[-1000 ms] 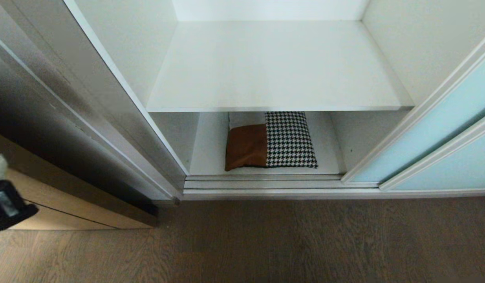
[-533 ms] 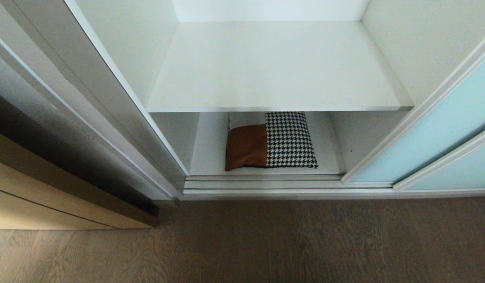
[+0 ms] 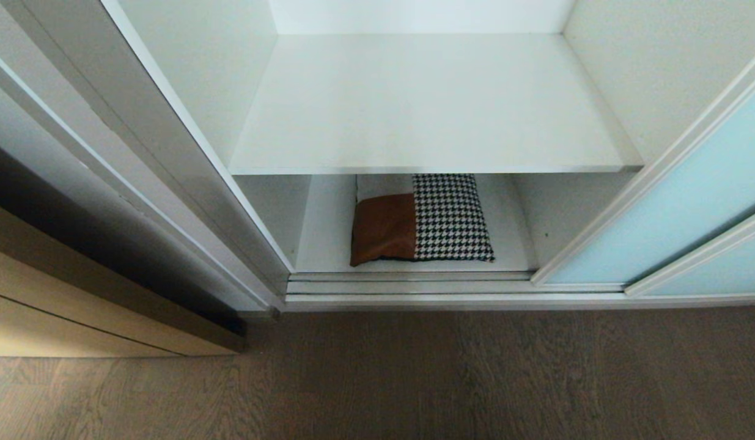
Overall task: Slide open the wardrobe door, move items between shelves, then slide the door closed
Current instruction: Open the door, then place the pillow on the higher shelf
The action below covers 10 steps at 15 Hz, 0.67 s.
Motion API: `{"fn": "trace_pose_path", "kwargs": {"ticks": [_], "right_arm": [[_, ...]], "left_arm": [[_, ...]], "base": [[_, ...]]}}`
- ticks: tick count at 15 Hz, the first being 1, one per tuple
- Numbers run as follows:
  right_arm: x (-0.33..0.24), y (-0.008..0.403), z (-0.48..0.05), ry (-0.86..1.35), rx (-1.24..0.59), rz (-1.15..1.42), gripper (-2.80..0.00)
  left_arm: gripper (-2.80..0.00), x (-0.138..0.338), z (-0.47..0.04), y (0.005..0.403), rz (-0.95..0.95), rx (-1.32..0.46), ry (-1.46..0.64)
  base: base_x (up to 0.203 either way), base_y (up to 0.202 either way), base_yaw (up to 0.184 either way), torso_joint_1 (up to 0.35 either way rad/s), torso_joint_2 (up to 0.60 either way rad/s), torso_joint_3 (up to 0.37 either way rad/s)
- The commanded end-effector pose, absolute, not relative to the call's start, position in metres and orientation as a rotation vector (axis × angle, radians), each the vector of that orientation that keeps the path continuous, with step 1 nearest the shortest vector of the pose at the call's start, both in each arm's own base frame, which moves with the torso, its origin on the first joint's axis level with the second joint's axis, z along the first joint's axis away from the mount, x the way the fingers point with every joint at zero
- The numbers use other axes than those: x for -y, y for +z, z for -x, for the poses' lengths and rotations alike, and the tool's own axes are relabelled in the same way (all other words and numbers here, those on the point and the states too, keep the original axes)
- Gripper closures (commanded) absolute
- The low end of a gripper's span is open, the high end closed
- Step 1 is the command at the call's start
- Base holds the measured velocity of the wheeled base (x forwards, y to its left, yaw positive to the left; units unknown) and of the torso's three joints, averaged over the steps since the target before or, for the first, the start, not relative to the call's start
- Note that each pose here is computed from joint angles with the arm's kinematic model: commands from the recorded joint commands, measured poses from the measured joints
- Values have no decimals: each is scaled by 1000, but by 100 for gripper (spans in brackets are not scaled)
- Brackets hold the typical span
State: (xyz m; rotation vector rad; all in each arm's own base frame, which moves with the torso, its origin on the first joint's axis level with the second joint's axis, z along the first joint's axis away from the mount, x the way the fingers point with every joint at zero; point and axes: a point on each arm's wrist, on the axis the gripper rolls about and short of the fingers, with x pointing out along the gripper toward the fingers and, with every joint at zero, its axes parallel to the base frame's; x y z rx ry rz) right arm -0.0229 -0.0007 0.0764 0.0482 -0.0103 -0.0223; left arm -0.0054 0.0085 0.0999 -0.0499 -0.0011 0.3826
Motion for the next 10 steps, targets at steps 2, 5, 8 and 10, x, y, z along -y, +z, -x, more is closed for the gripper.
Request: {"fn": "trace_pose_path", "kwargs": {"ticks": [2, 5, 8, 10], "right_arm": [[1, 76, 23, -23, 10, -48, 0], [1, 76, 23, -23, 11, -48, 0], [1, 76, 23, -23, 11, -48, 0], [1, 76, 23, -23, 10, -48, 0]], "left_arm": [[0, -7, 18, 94, 87, 98, 354], [0, -3, 21, 90, 143, 112, 158], [0, 0, 21, 77, -34, -11, 28], [0, 0, 22, 74, -82, -29, 11]], "base": [[0, 0, 0, 0, 0, 0], [0, 0, 0, 0, 0, 0], [0, 0, 0, 0, 0, 0], [0, 0, 0, 0, 0, 0]]}}
